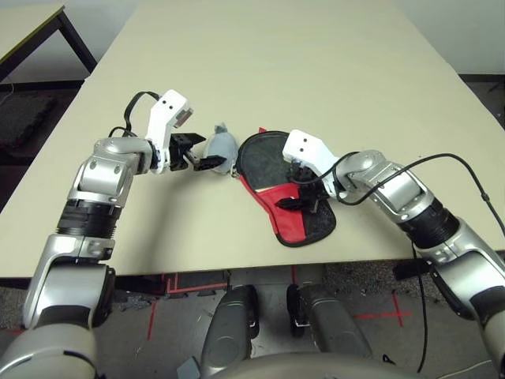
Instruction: Store the ping-pong paddle in its case and zip it.
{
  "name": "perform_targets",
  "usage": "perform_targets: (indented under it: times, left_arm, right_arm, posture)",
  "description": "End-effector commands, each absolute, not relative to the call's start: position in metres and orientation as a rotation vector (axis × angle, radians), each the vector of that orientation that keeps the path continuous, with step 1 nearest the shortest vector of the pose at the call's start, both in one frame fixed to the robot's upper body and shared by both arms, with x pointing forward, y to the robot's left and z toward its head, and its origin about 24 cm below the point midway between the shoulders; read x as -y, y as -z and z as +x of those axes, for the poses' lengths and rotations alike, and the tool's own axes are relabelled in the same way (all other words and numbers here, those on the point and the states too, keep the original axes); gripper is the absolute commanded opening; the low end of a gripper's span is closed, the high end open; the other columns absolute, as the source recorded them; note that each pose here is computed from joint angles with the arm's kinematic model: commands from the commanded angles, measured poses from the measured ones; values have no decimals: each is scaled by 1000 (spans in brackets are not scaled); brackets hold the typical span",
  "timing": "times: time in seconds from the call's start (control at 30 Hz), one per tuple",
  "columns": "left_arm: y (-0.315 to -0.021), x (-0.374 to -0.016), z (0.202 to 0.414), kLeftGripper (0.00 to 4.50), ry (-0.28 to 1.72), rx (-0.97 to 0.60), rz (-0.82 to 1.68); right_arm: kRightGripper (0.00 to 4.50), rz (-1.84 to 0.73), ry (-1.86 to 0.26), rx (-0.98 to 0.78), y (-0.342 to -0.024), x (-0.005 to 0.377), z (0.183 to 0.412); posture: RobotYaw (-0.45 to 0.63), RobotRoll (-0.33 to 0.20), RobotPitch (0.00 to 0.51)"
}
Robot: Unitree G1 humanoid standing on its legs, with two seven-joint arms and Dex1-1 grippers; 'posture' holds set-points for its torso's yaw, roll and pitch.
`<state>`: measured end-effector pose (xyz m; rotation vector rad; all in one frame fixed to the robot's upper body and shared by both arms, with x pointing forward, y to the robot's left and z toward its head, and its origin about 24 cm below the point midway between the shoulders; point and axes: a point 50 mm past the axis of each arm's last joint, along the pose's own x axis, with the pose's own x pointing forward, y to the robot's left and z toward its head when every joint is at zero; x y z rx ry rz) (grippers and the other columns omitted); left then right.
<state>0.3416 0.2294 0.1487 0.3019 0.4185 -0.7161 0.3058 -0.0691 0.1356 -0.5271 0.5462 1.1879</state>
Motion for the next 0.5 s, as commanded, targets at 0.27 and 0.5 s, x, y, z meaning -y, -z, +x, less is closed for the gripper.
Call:
perform_targets:
  times: [0.27,0.5]
  left_arm:
    - [-127,-223,352,3305,685,-414,220]
    - [-140,-231,363,1345,663,-378,247]
  right_arm:
    - [4500,-529,-1191,-584,-125,68,304]
    - [4500,-558,-1197,-592,-121,69,302]
  posture:
    - [-60,0,161]
    - [-60,0,167]
